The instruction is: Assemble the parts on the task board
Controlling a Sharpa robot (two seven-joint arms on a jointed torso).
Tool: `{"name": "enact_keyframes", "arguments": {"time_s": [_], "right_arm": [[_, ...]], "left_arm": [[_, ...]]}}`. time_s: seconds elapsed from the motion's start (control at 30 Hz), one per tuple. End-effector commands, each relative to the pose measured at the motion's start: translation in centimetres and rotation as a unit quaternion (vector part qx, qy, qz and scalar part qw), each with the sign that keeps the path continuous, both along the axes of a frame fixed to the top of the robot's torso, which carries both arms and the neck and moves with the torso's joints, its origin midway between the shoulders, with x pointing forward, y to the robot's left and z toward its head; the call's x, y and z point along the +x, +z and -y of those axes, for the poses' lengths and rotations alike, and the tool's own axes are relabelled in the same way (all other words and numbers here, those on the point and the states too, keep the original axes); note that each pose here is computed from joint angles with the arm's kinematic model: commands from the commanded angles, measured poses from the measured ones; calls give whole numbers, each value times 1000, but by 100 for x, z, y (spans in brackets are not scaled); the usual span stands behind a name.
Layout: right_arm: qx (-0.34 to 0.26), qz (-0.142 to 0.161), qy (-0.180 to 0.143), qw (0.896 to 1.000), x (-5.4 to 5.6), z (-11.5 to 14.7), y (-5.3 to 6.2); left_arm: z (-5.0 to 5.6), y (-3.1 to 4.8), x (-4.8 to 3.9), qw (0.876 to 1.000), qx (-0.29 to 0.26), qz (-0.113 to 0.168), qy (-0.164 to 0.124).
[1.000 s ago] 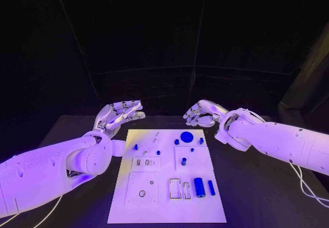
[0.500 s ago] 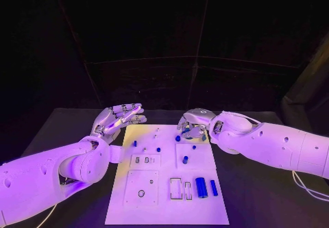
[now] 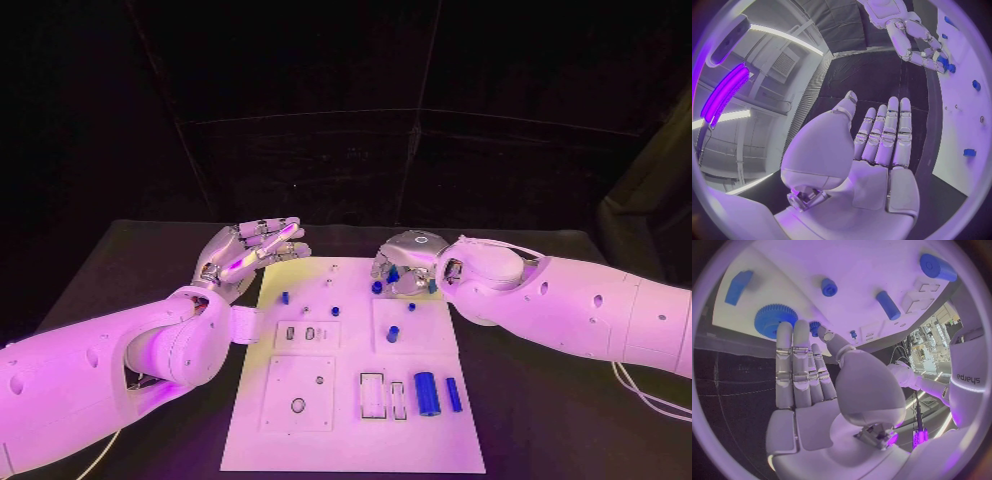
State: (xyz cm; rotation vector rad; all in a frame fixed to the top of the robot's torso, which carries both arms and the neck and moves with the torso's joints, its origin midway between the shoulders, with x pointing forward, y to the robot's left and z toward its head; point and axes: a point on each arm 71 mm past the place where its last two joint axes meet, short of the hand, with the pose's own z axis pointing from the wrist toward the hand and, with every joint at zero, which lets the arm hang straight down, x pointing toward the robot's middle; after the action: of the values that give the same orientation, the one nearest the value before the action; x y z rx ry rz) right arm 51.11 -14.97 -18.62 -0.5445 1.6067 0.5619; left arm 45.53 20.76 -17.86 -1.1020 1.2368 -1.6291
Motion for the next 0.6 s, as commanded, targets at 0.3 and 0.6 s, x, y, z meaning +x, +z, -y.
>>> {"name": "enact_keyframes", "arguments": {"time_s": [0.3, 0.6], "right_arm": [[-19, 7, 8, 1000, 2, -46, 5], [-25, 1, 8, 1000, 37, -75, -17]], "left_arm": [[8, 26, 5, 1000, -5, 12, -7], [14, 23, 8, 1000, -5, 10, -9]]}}
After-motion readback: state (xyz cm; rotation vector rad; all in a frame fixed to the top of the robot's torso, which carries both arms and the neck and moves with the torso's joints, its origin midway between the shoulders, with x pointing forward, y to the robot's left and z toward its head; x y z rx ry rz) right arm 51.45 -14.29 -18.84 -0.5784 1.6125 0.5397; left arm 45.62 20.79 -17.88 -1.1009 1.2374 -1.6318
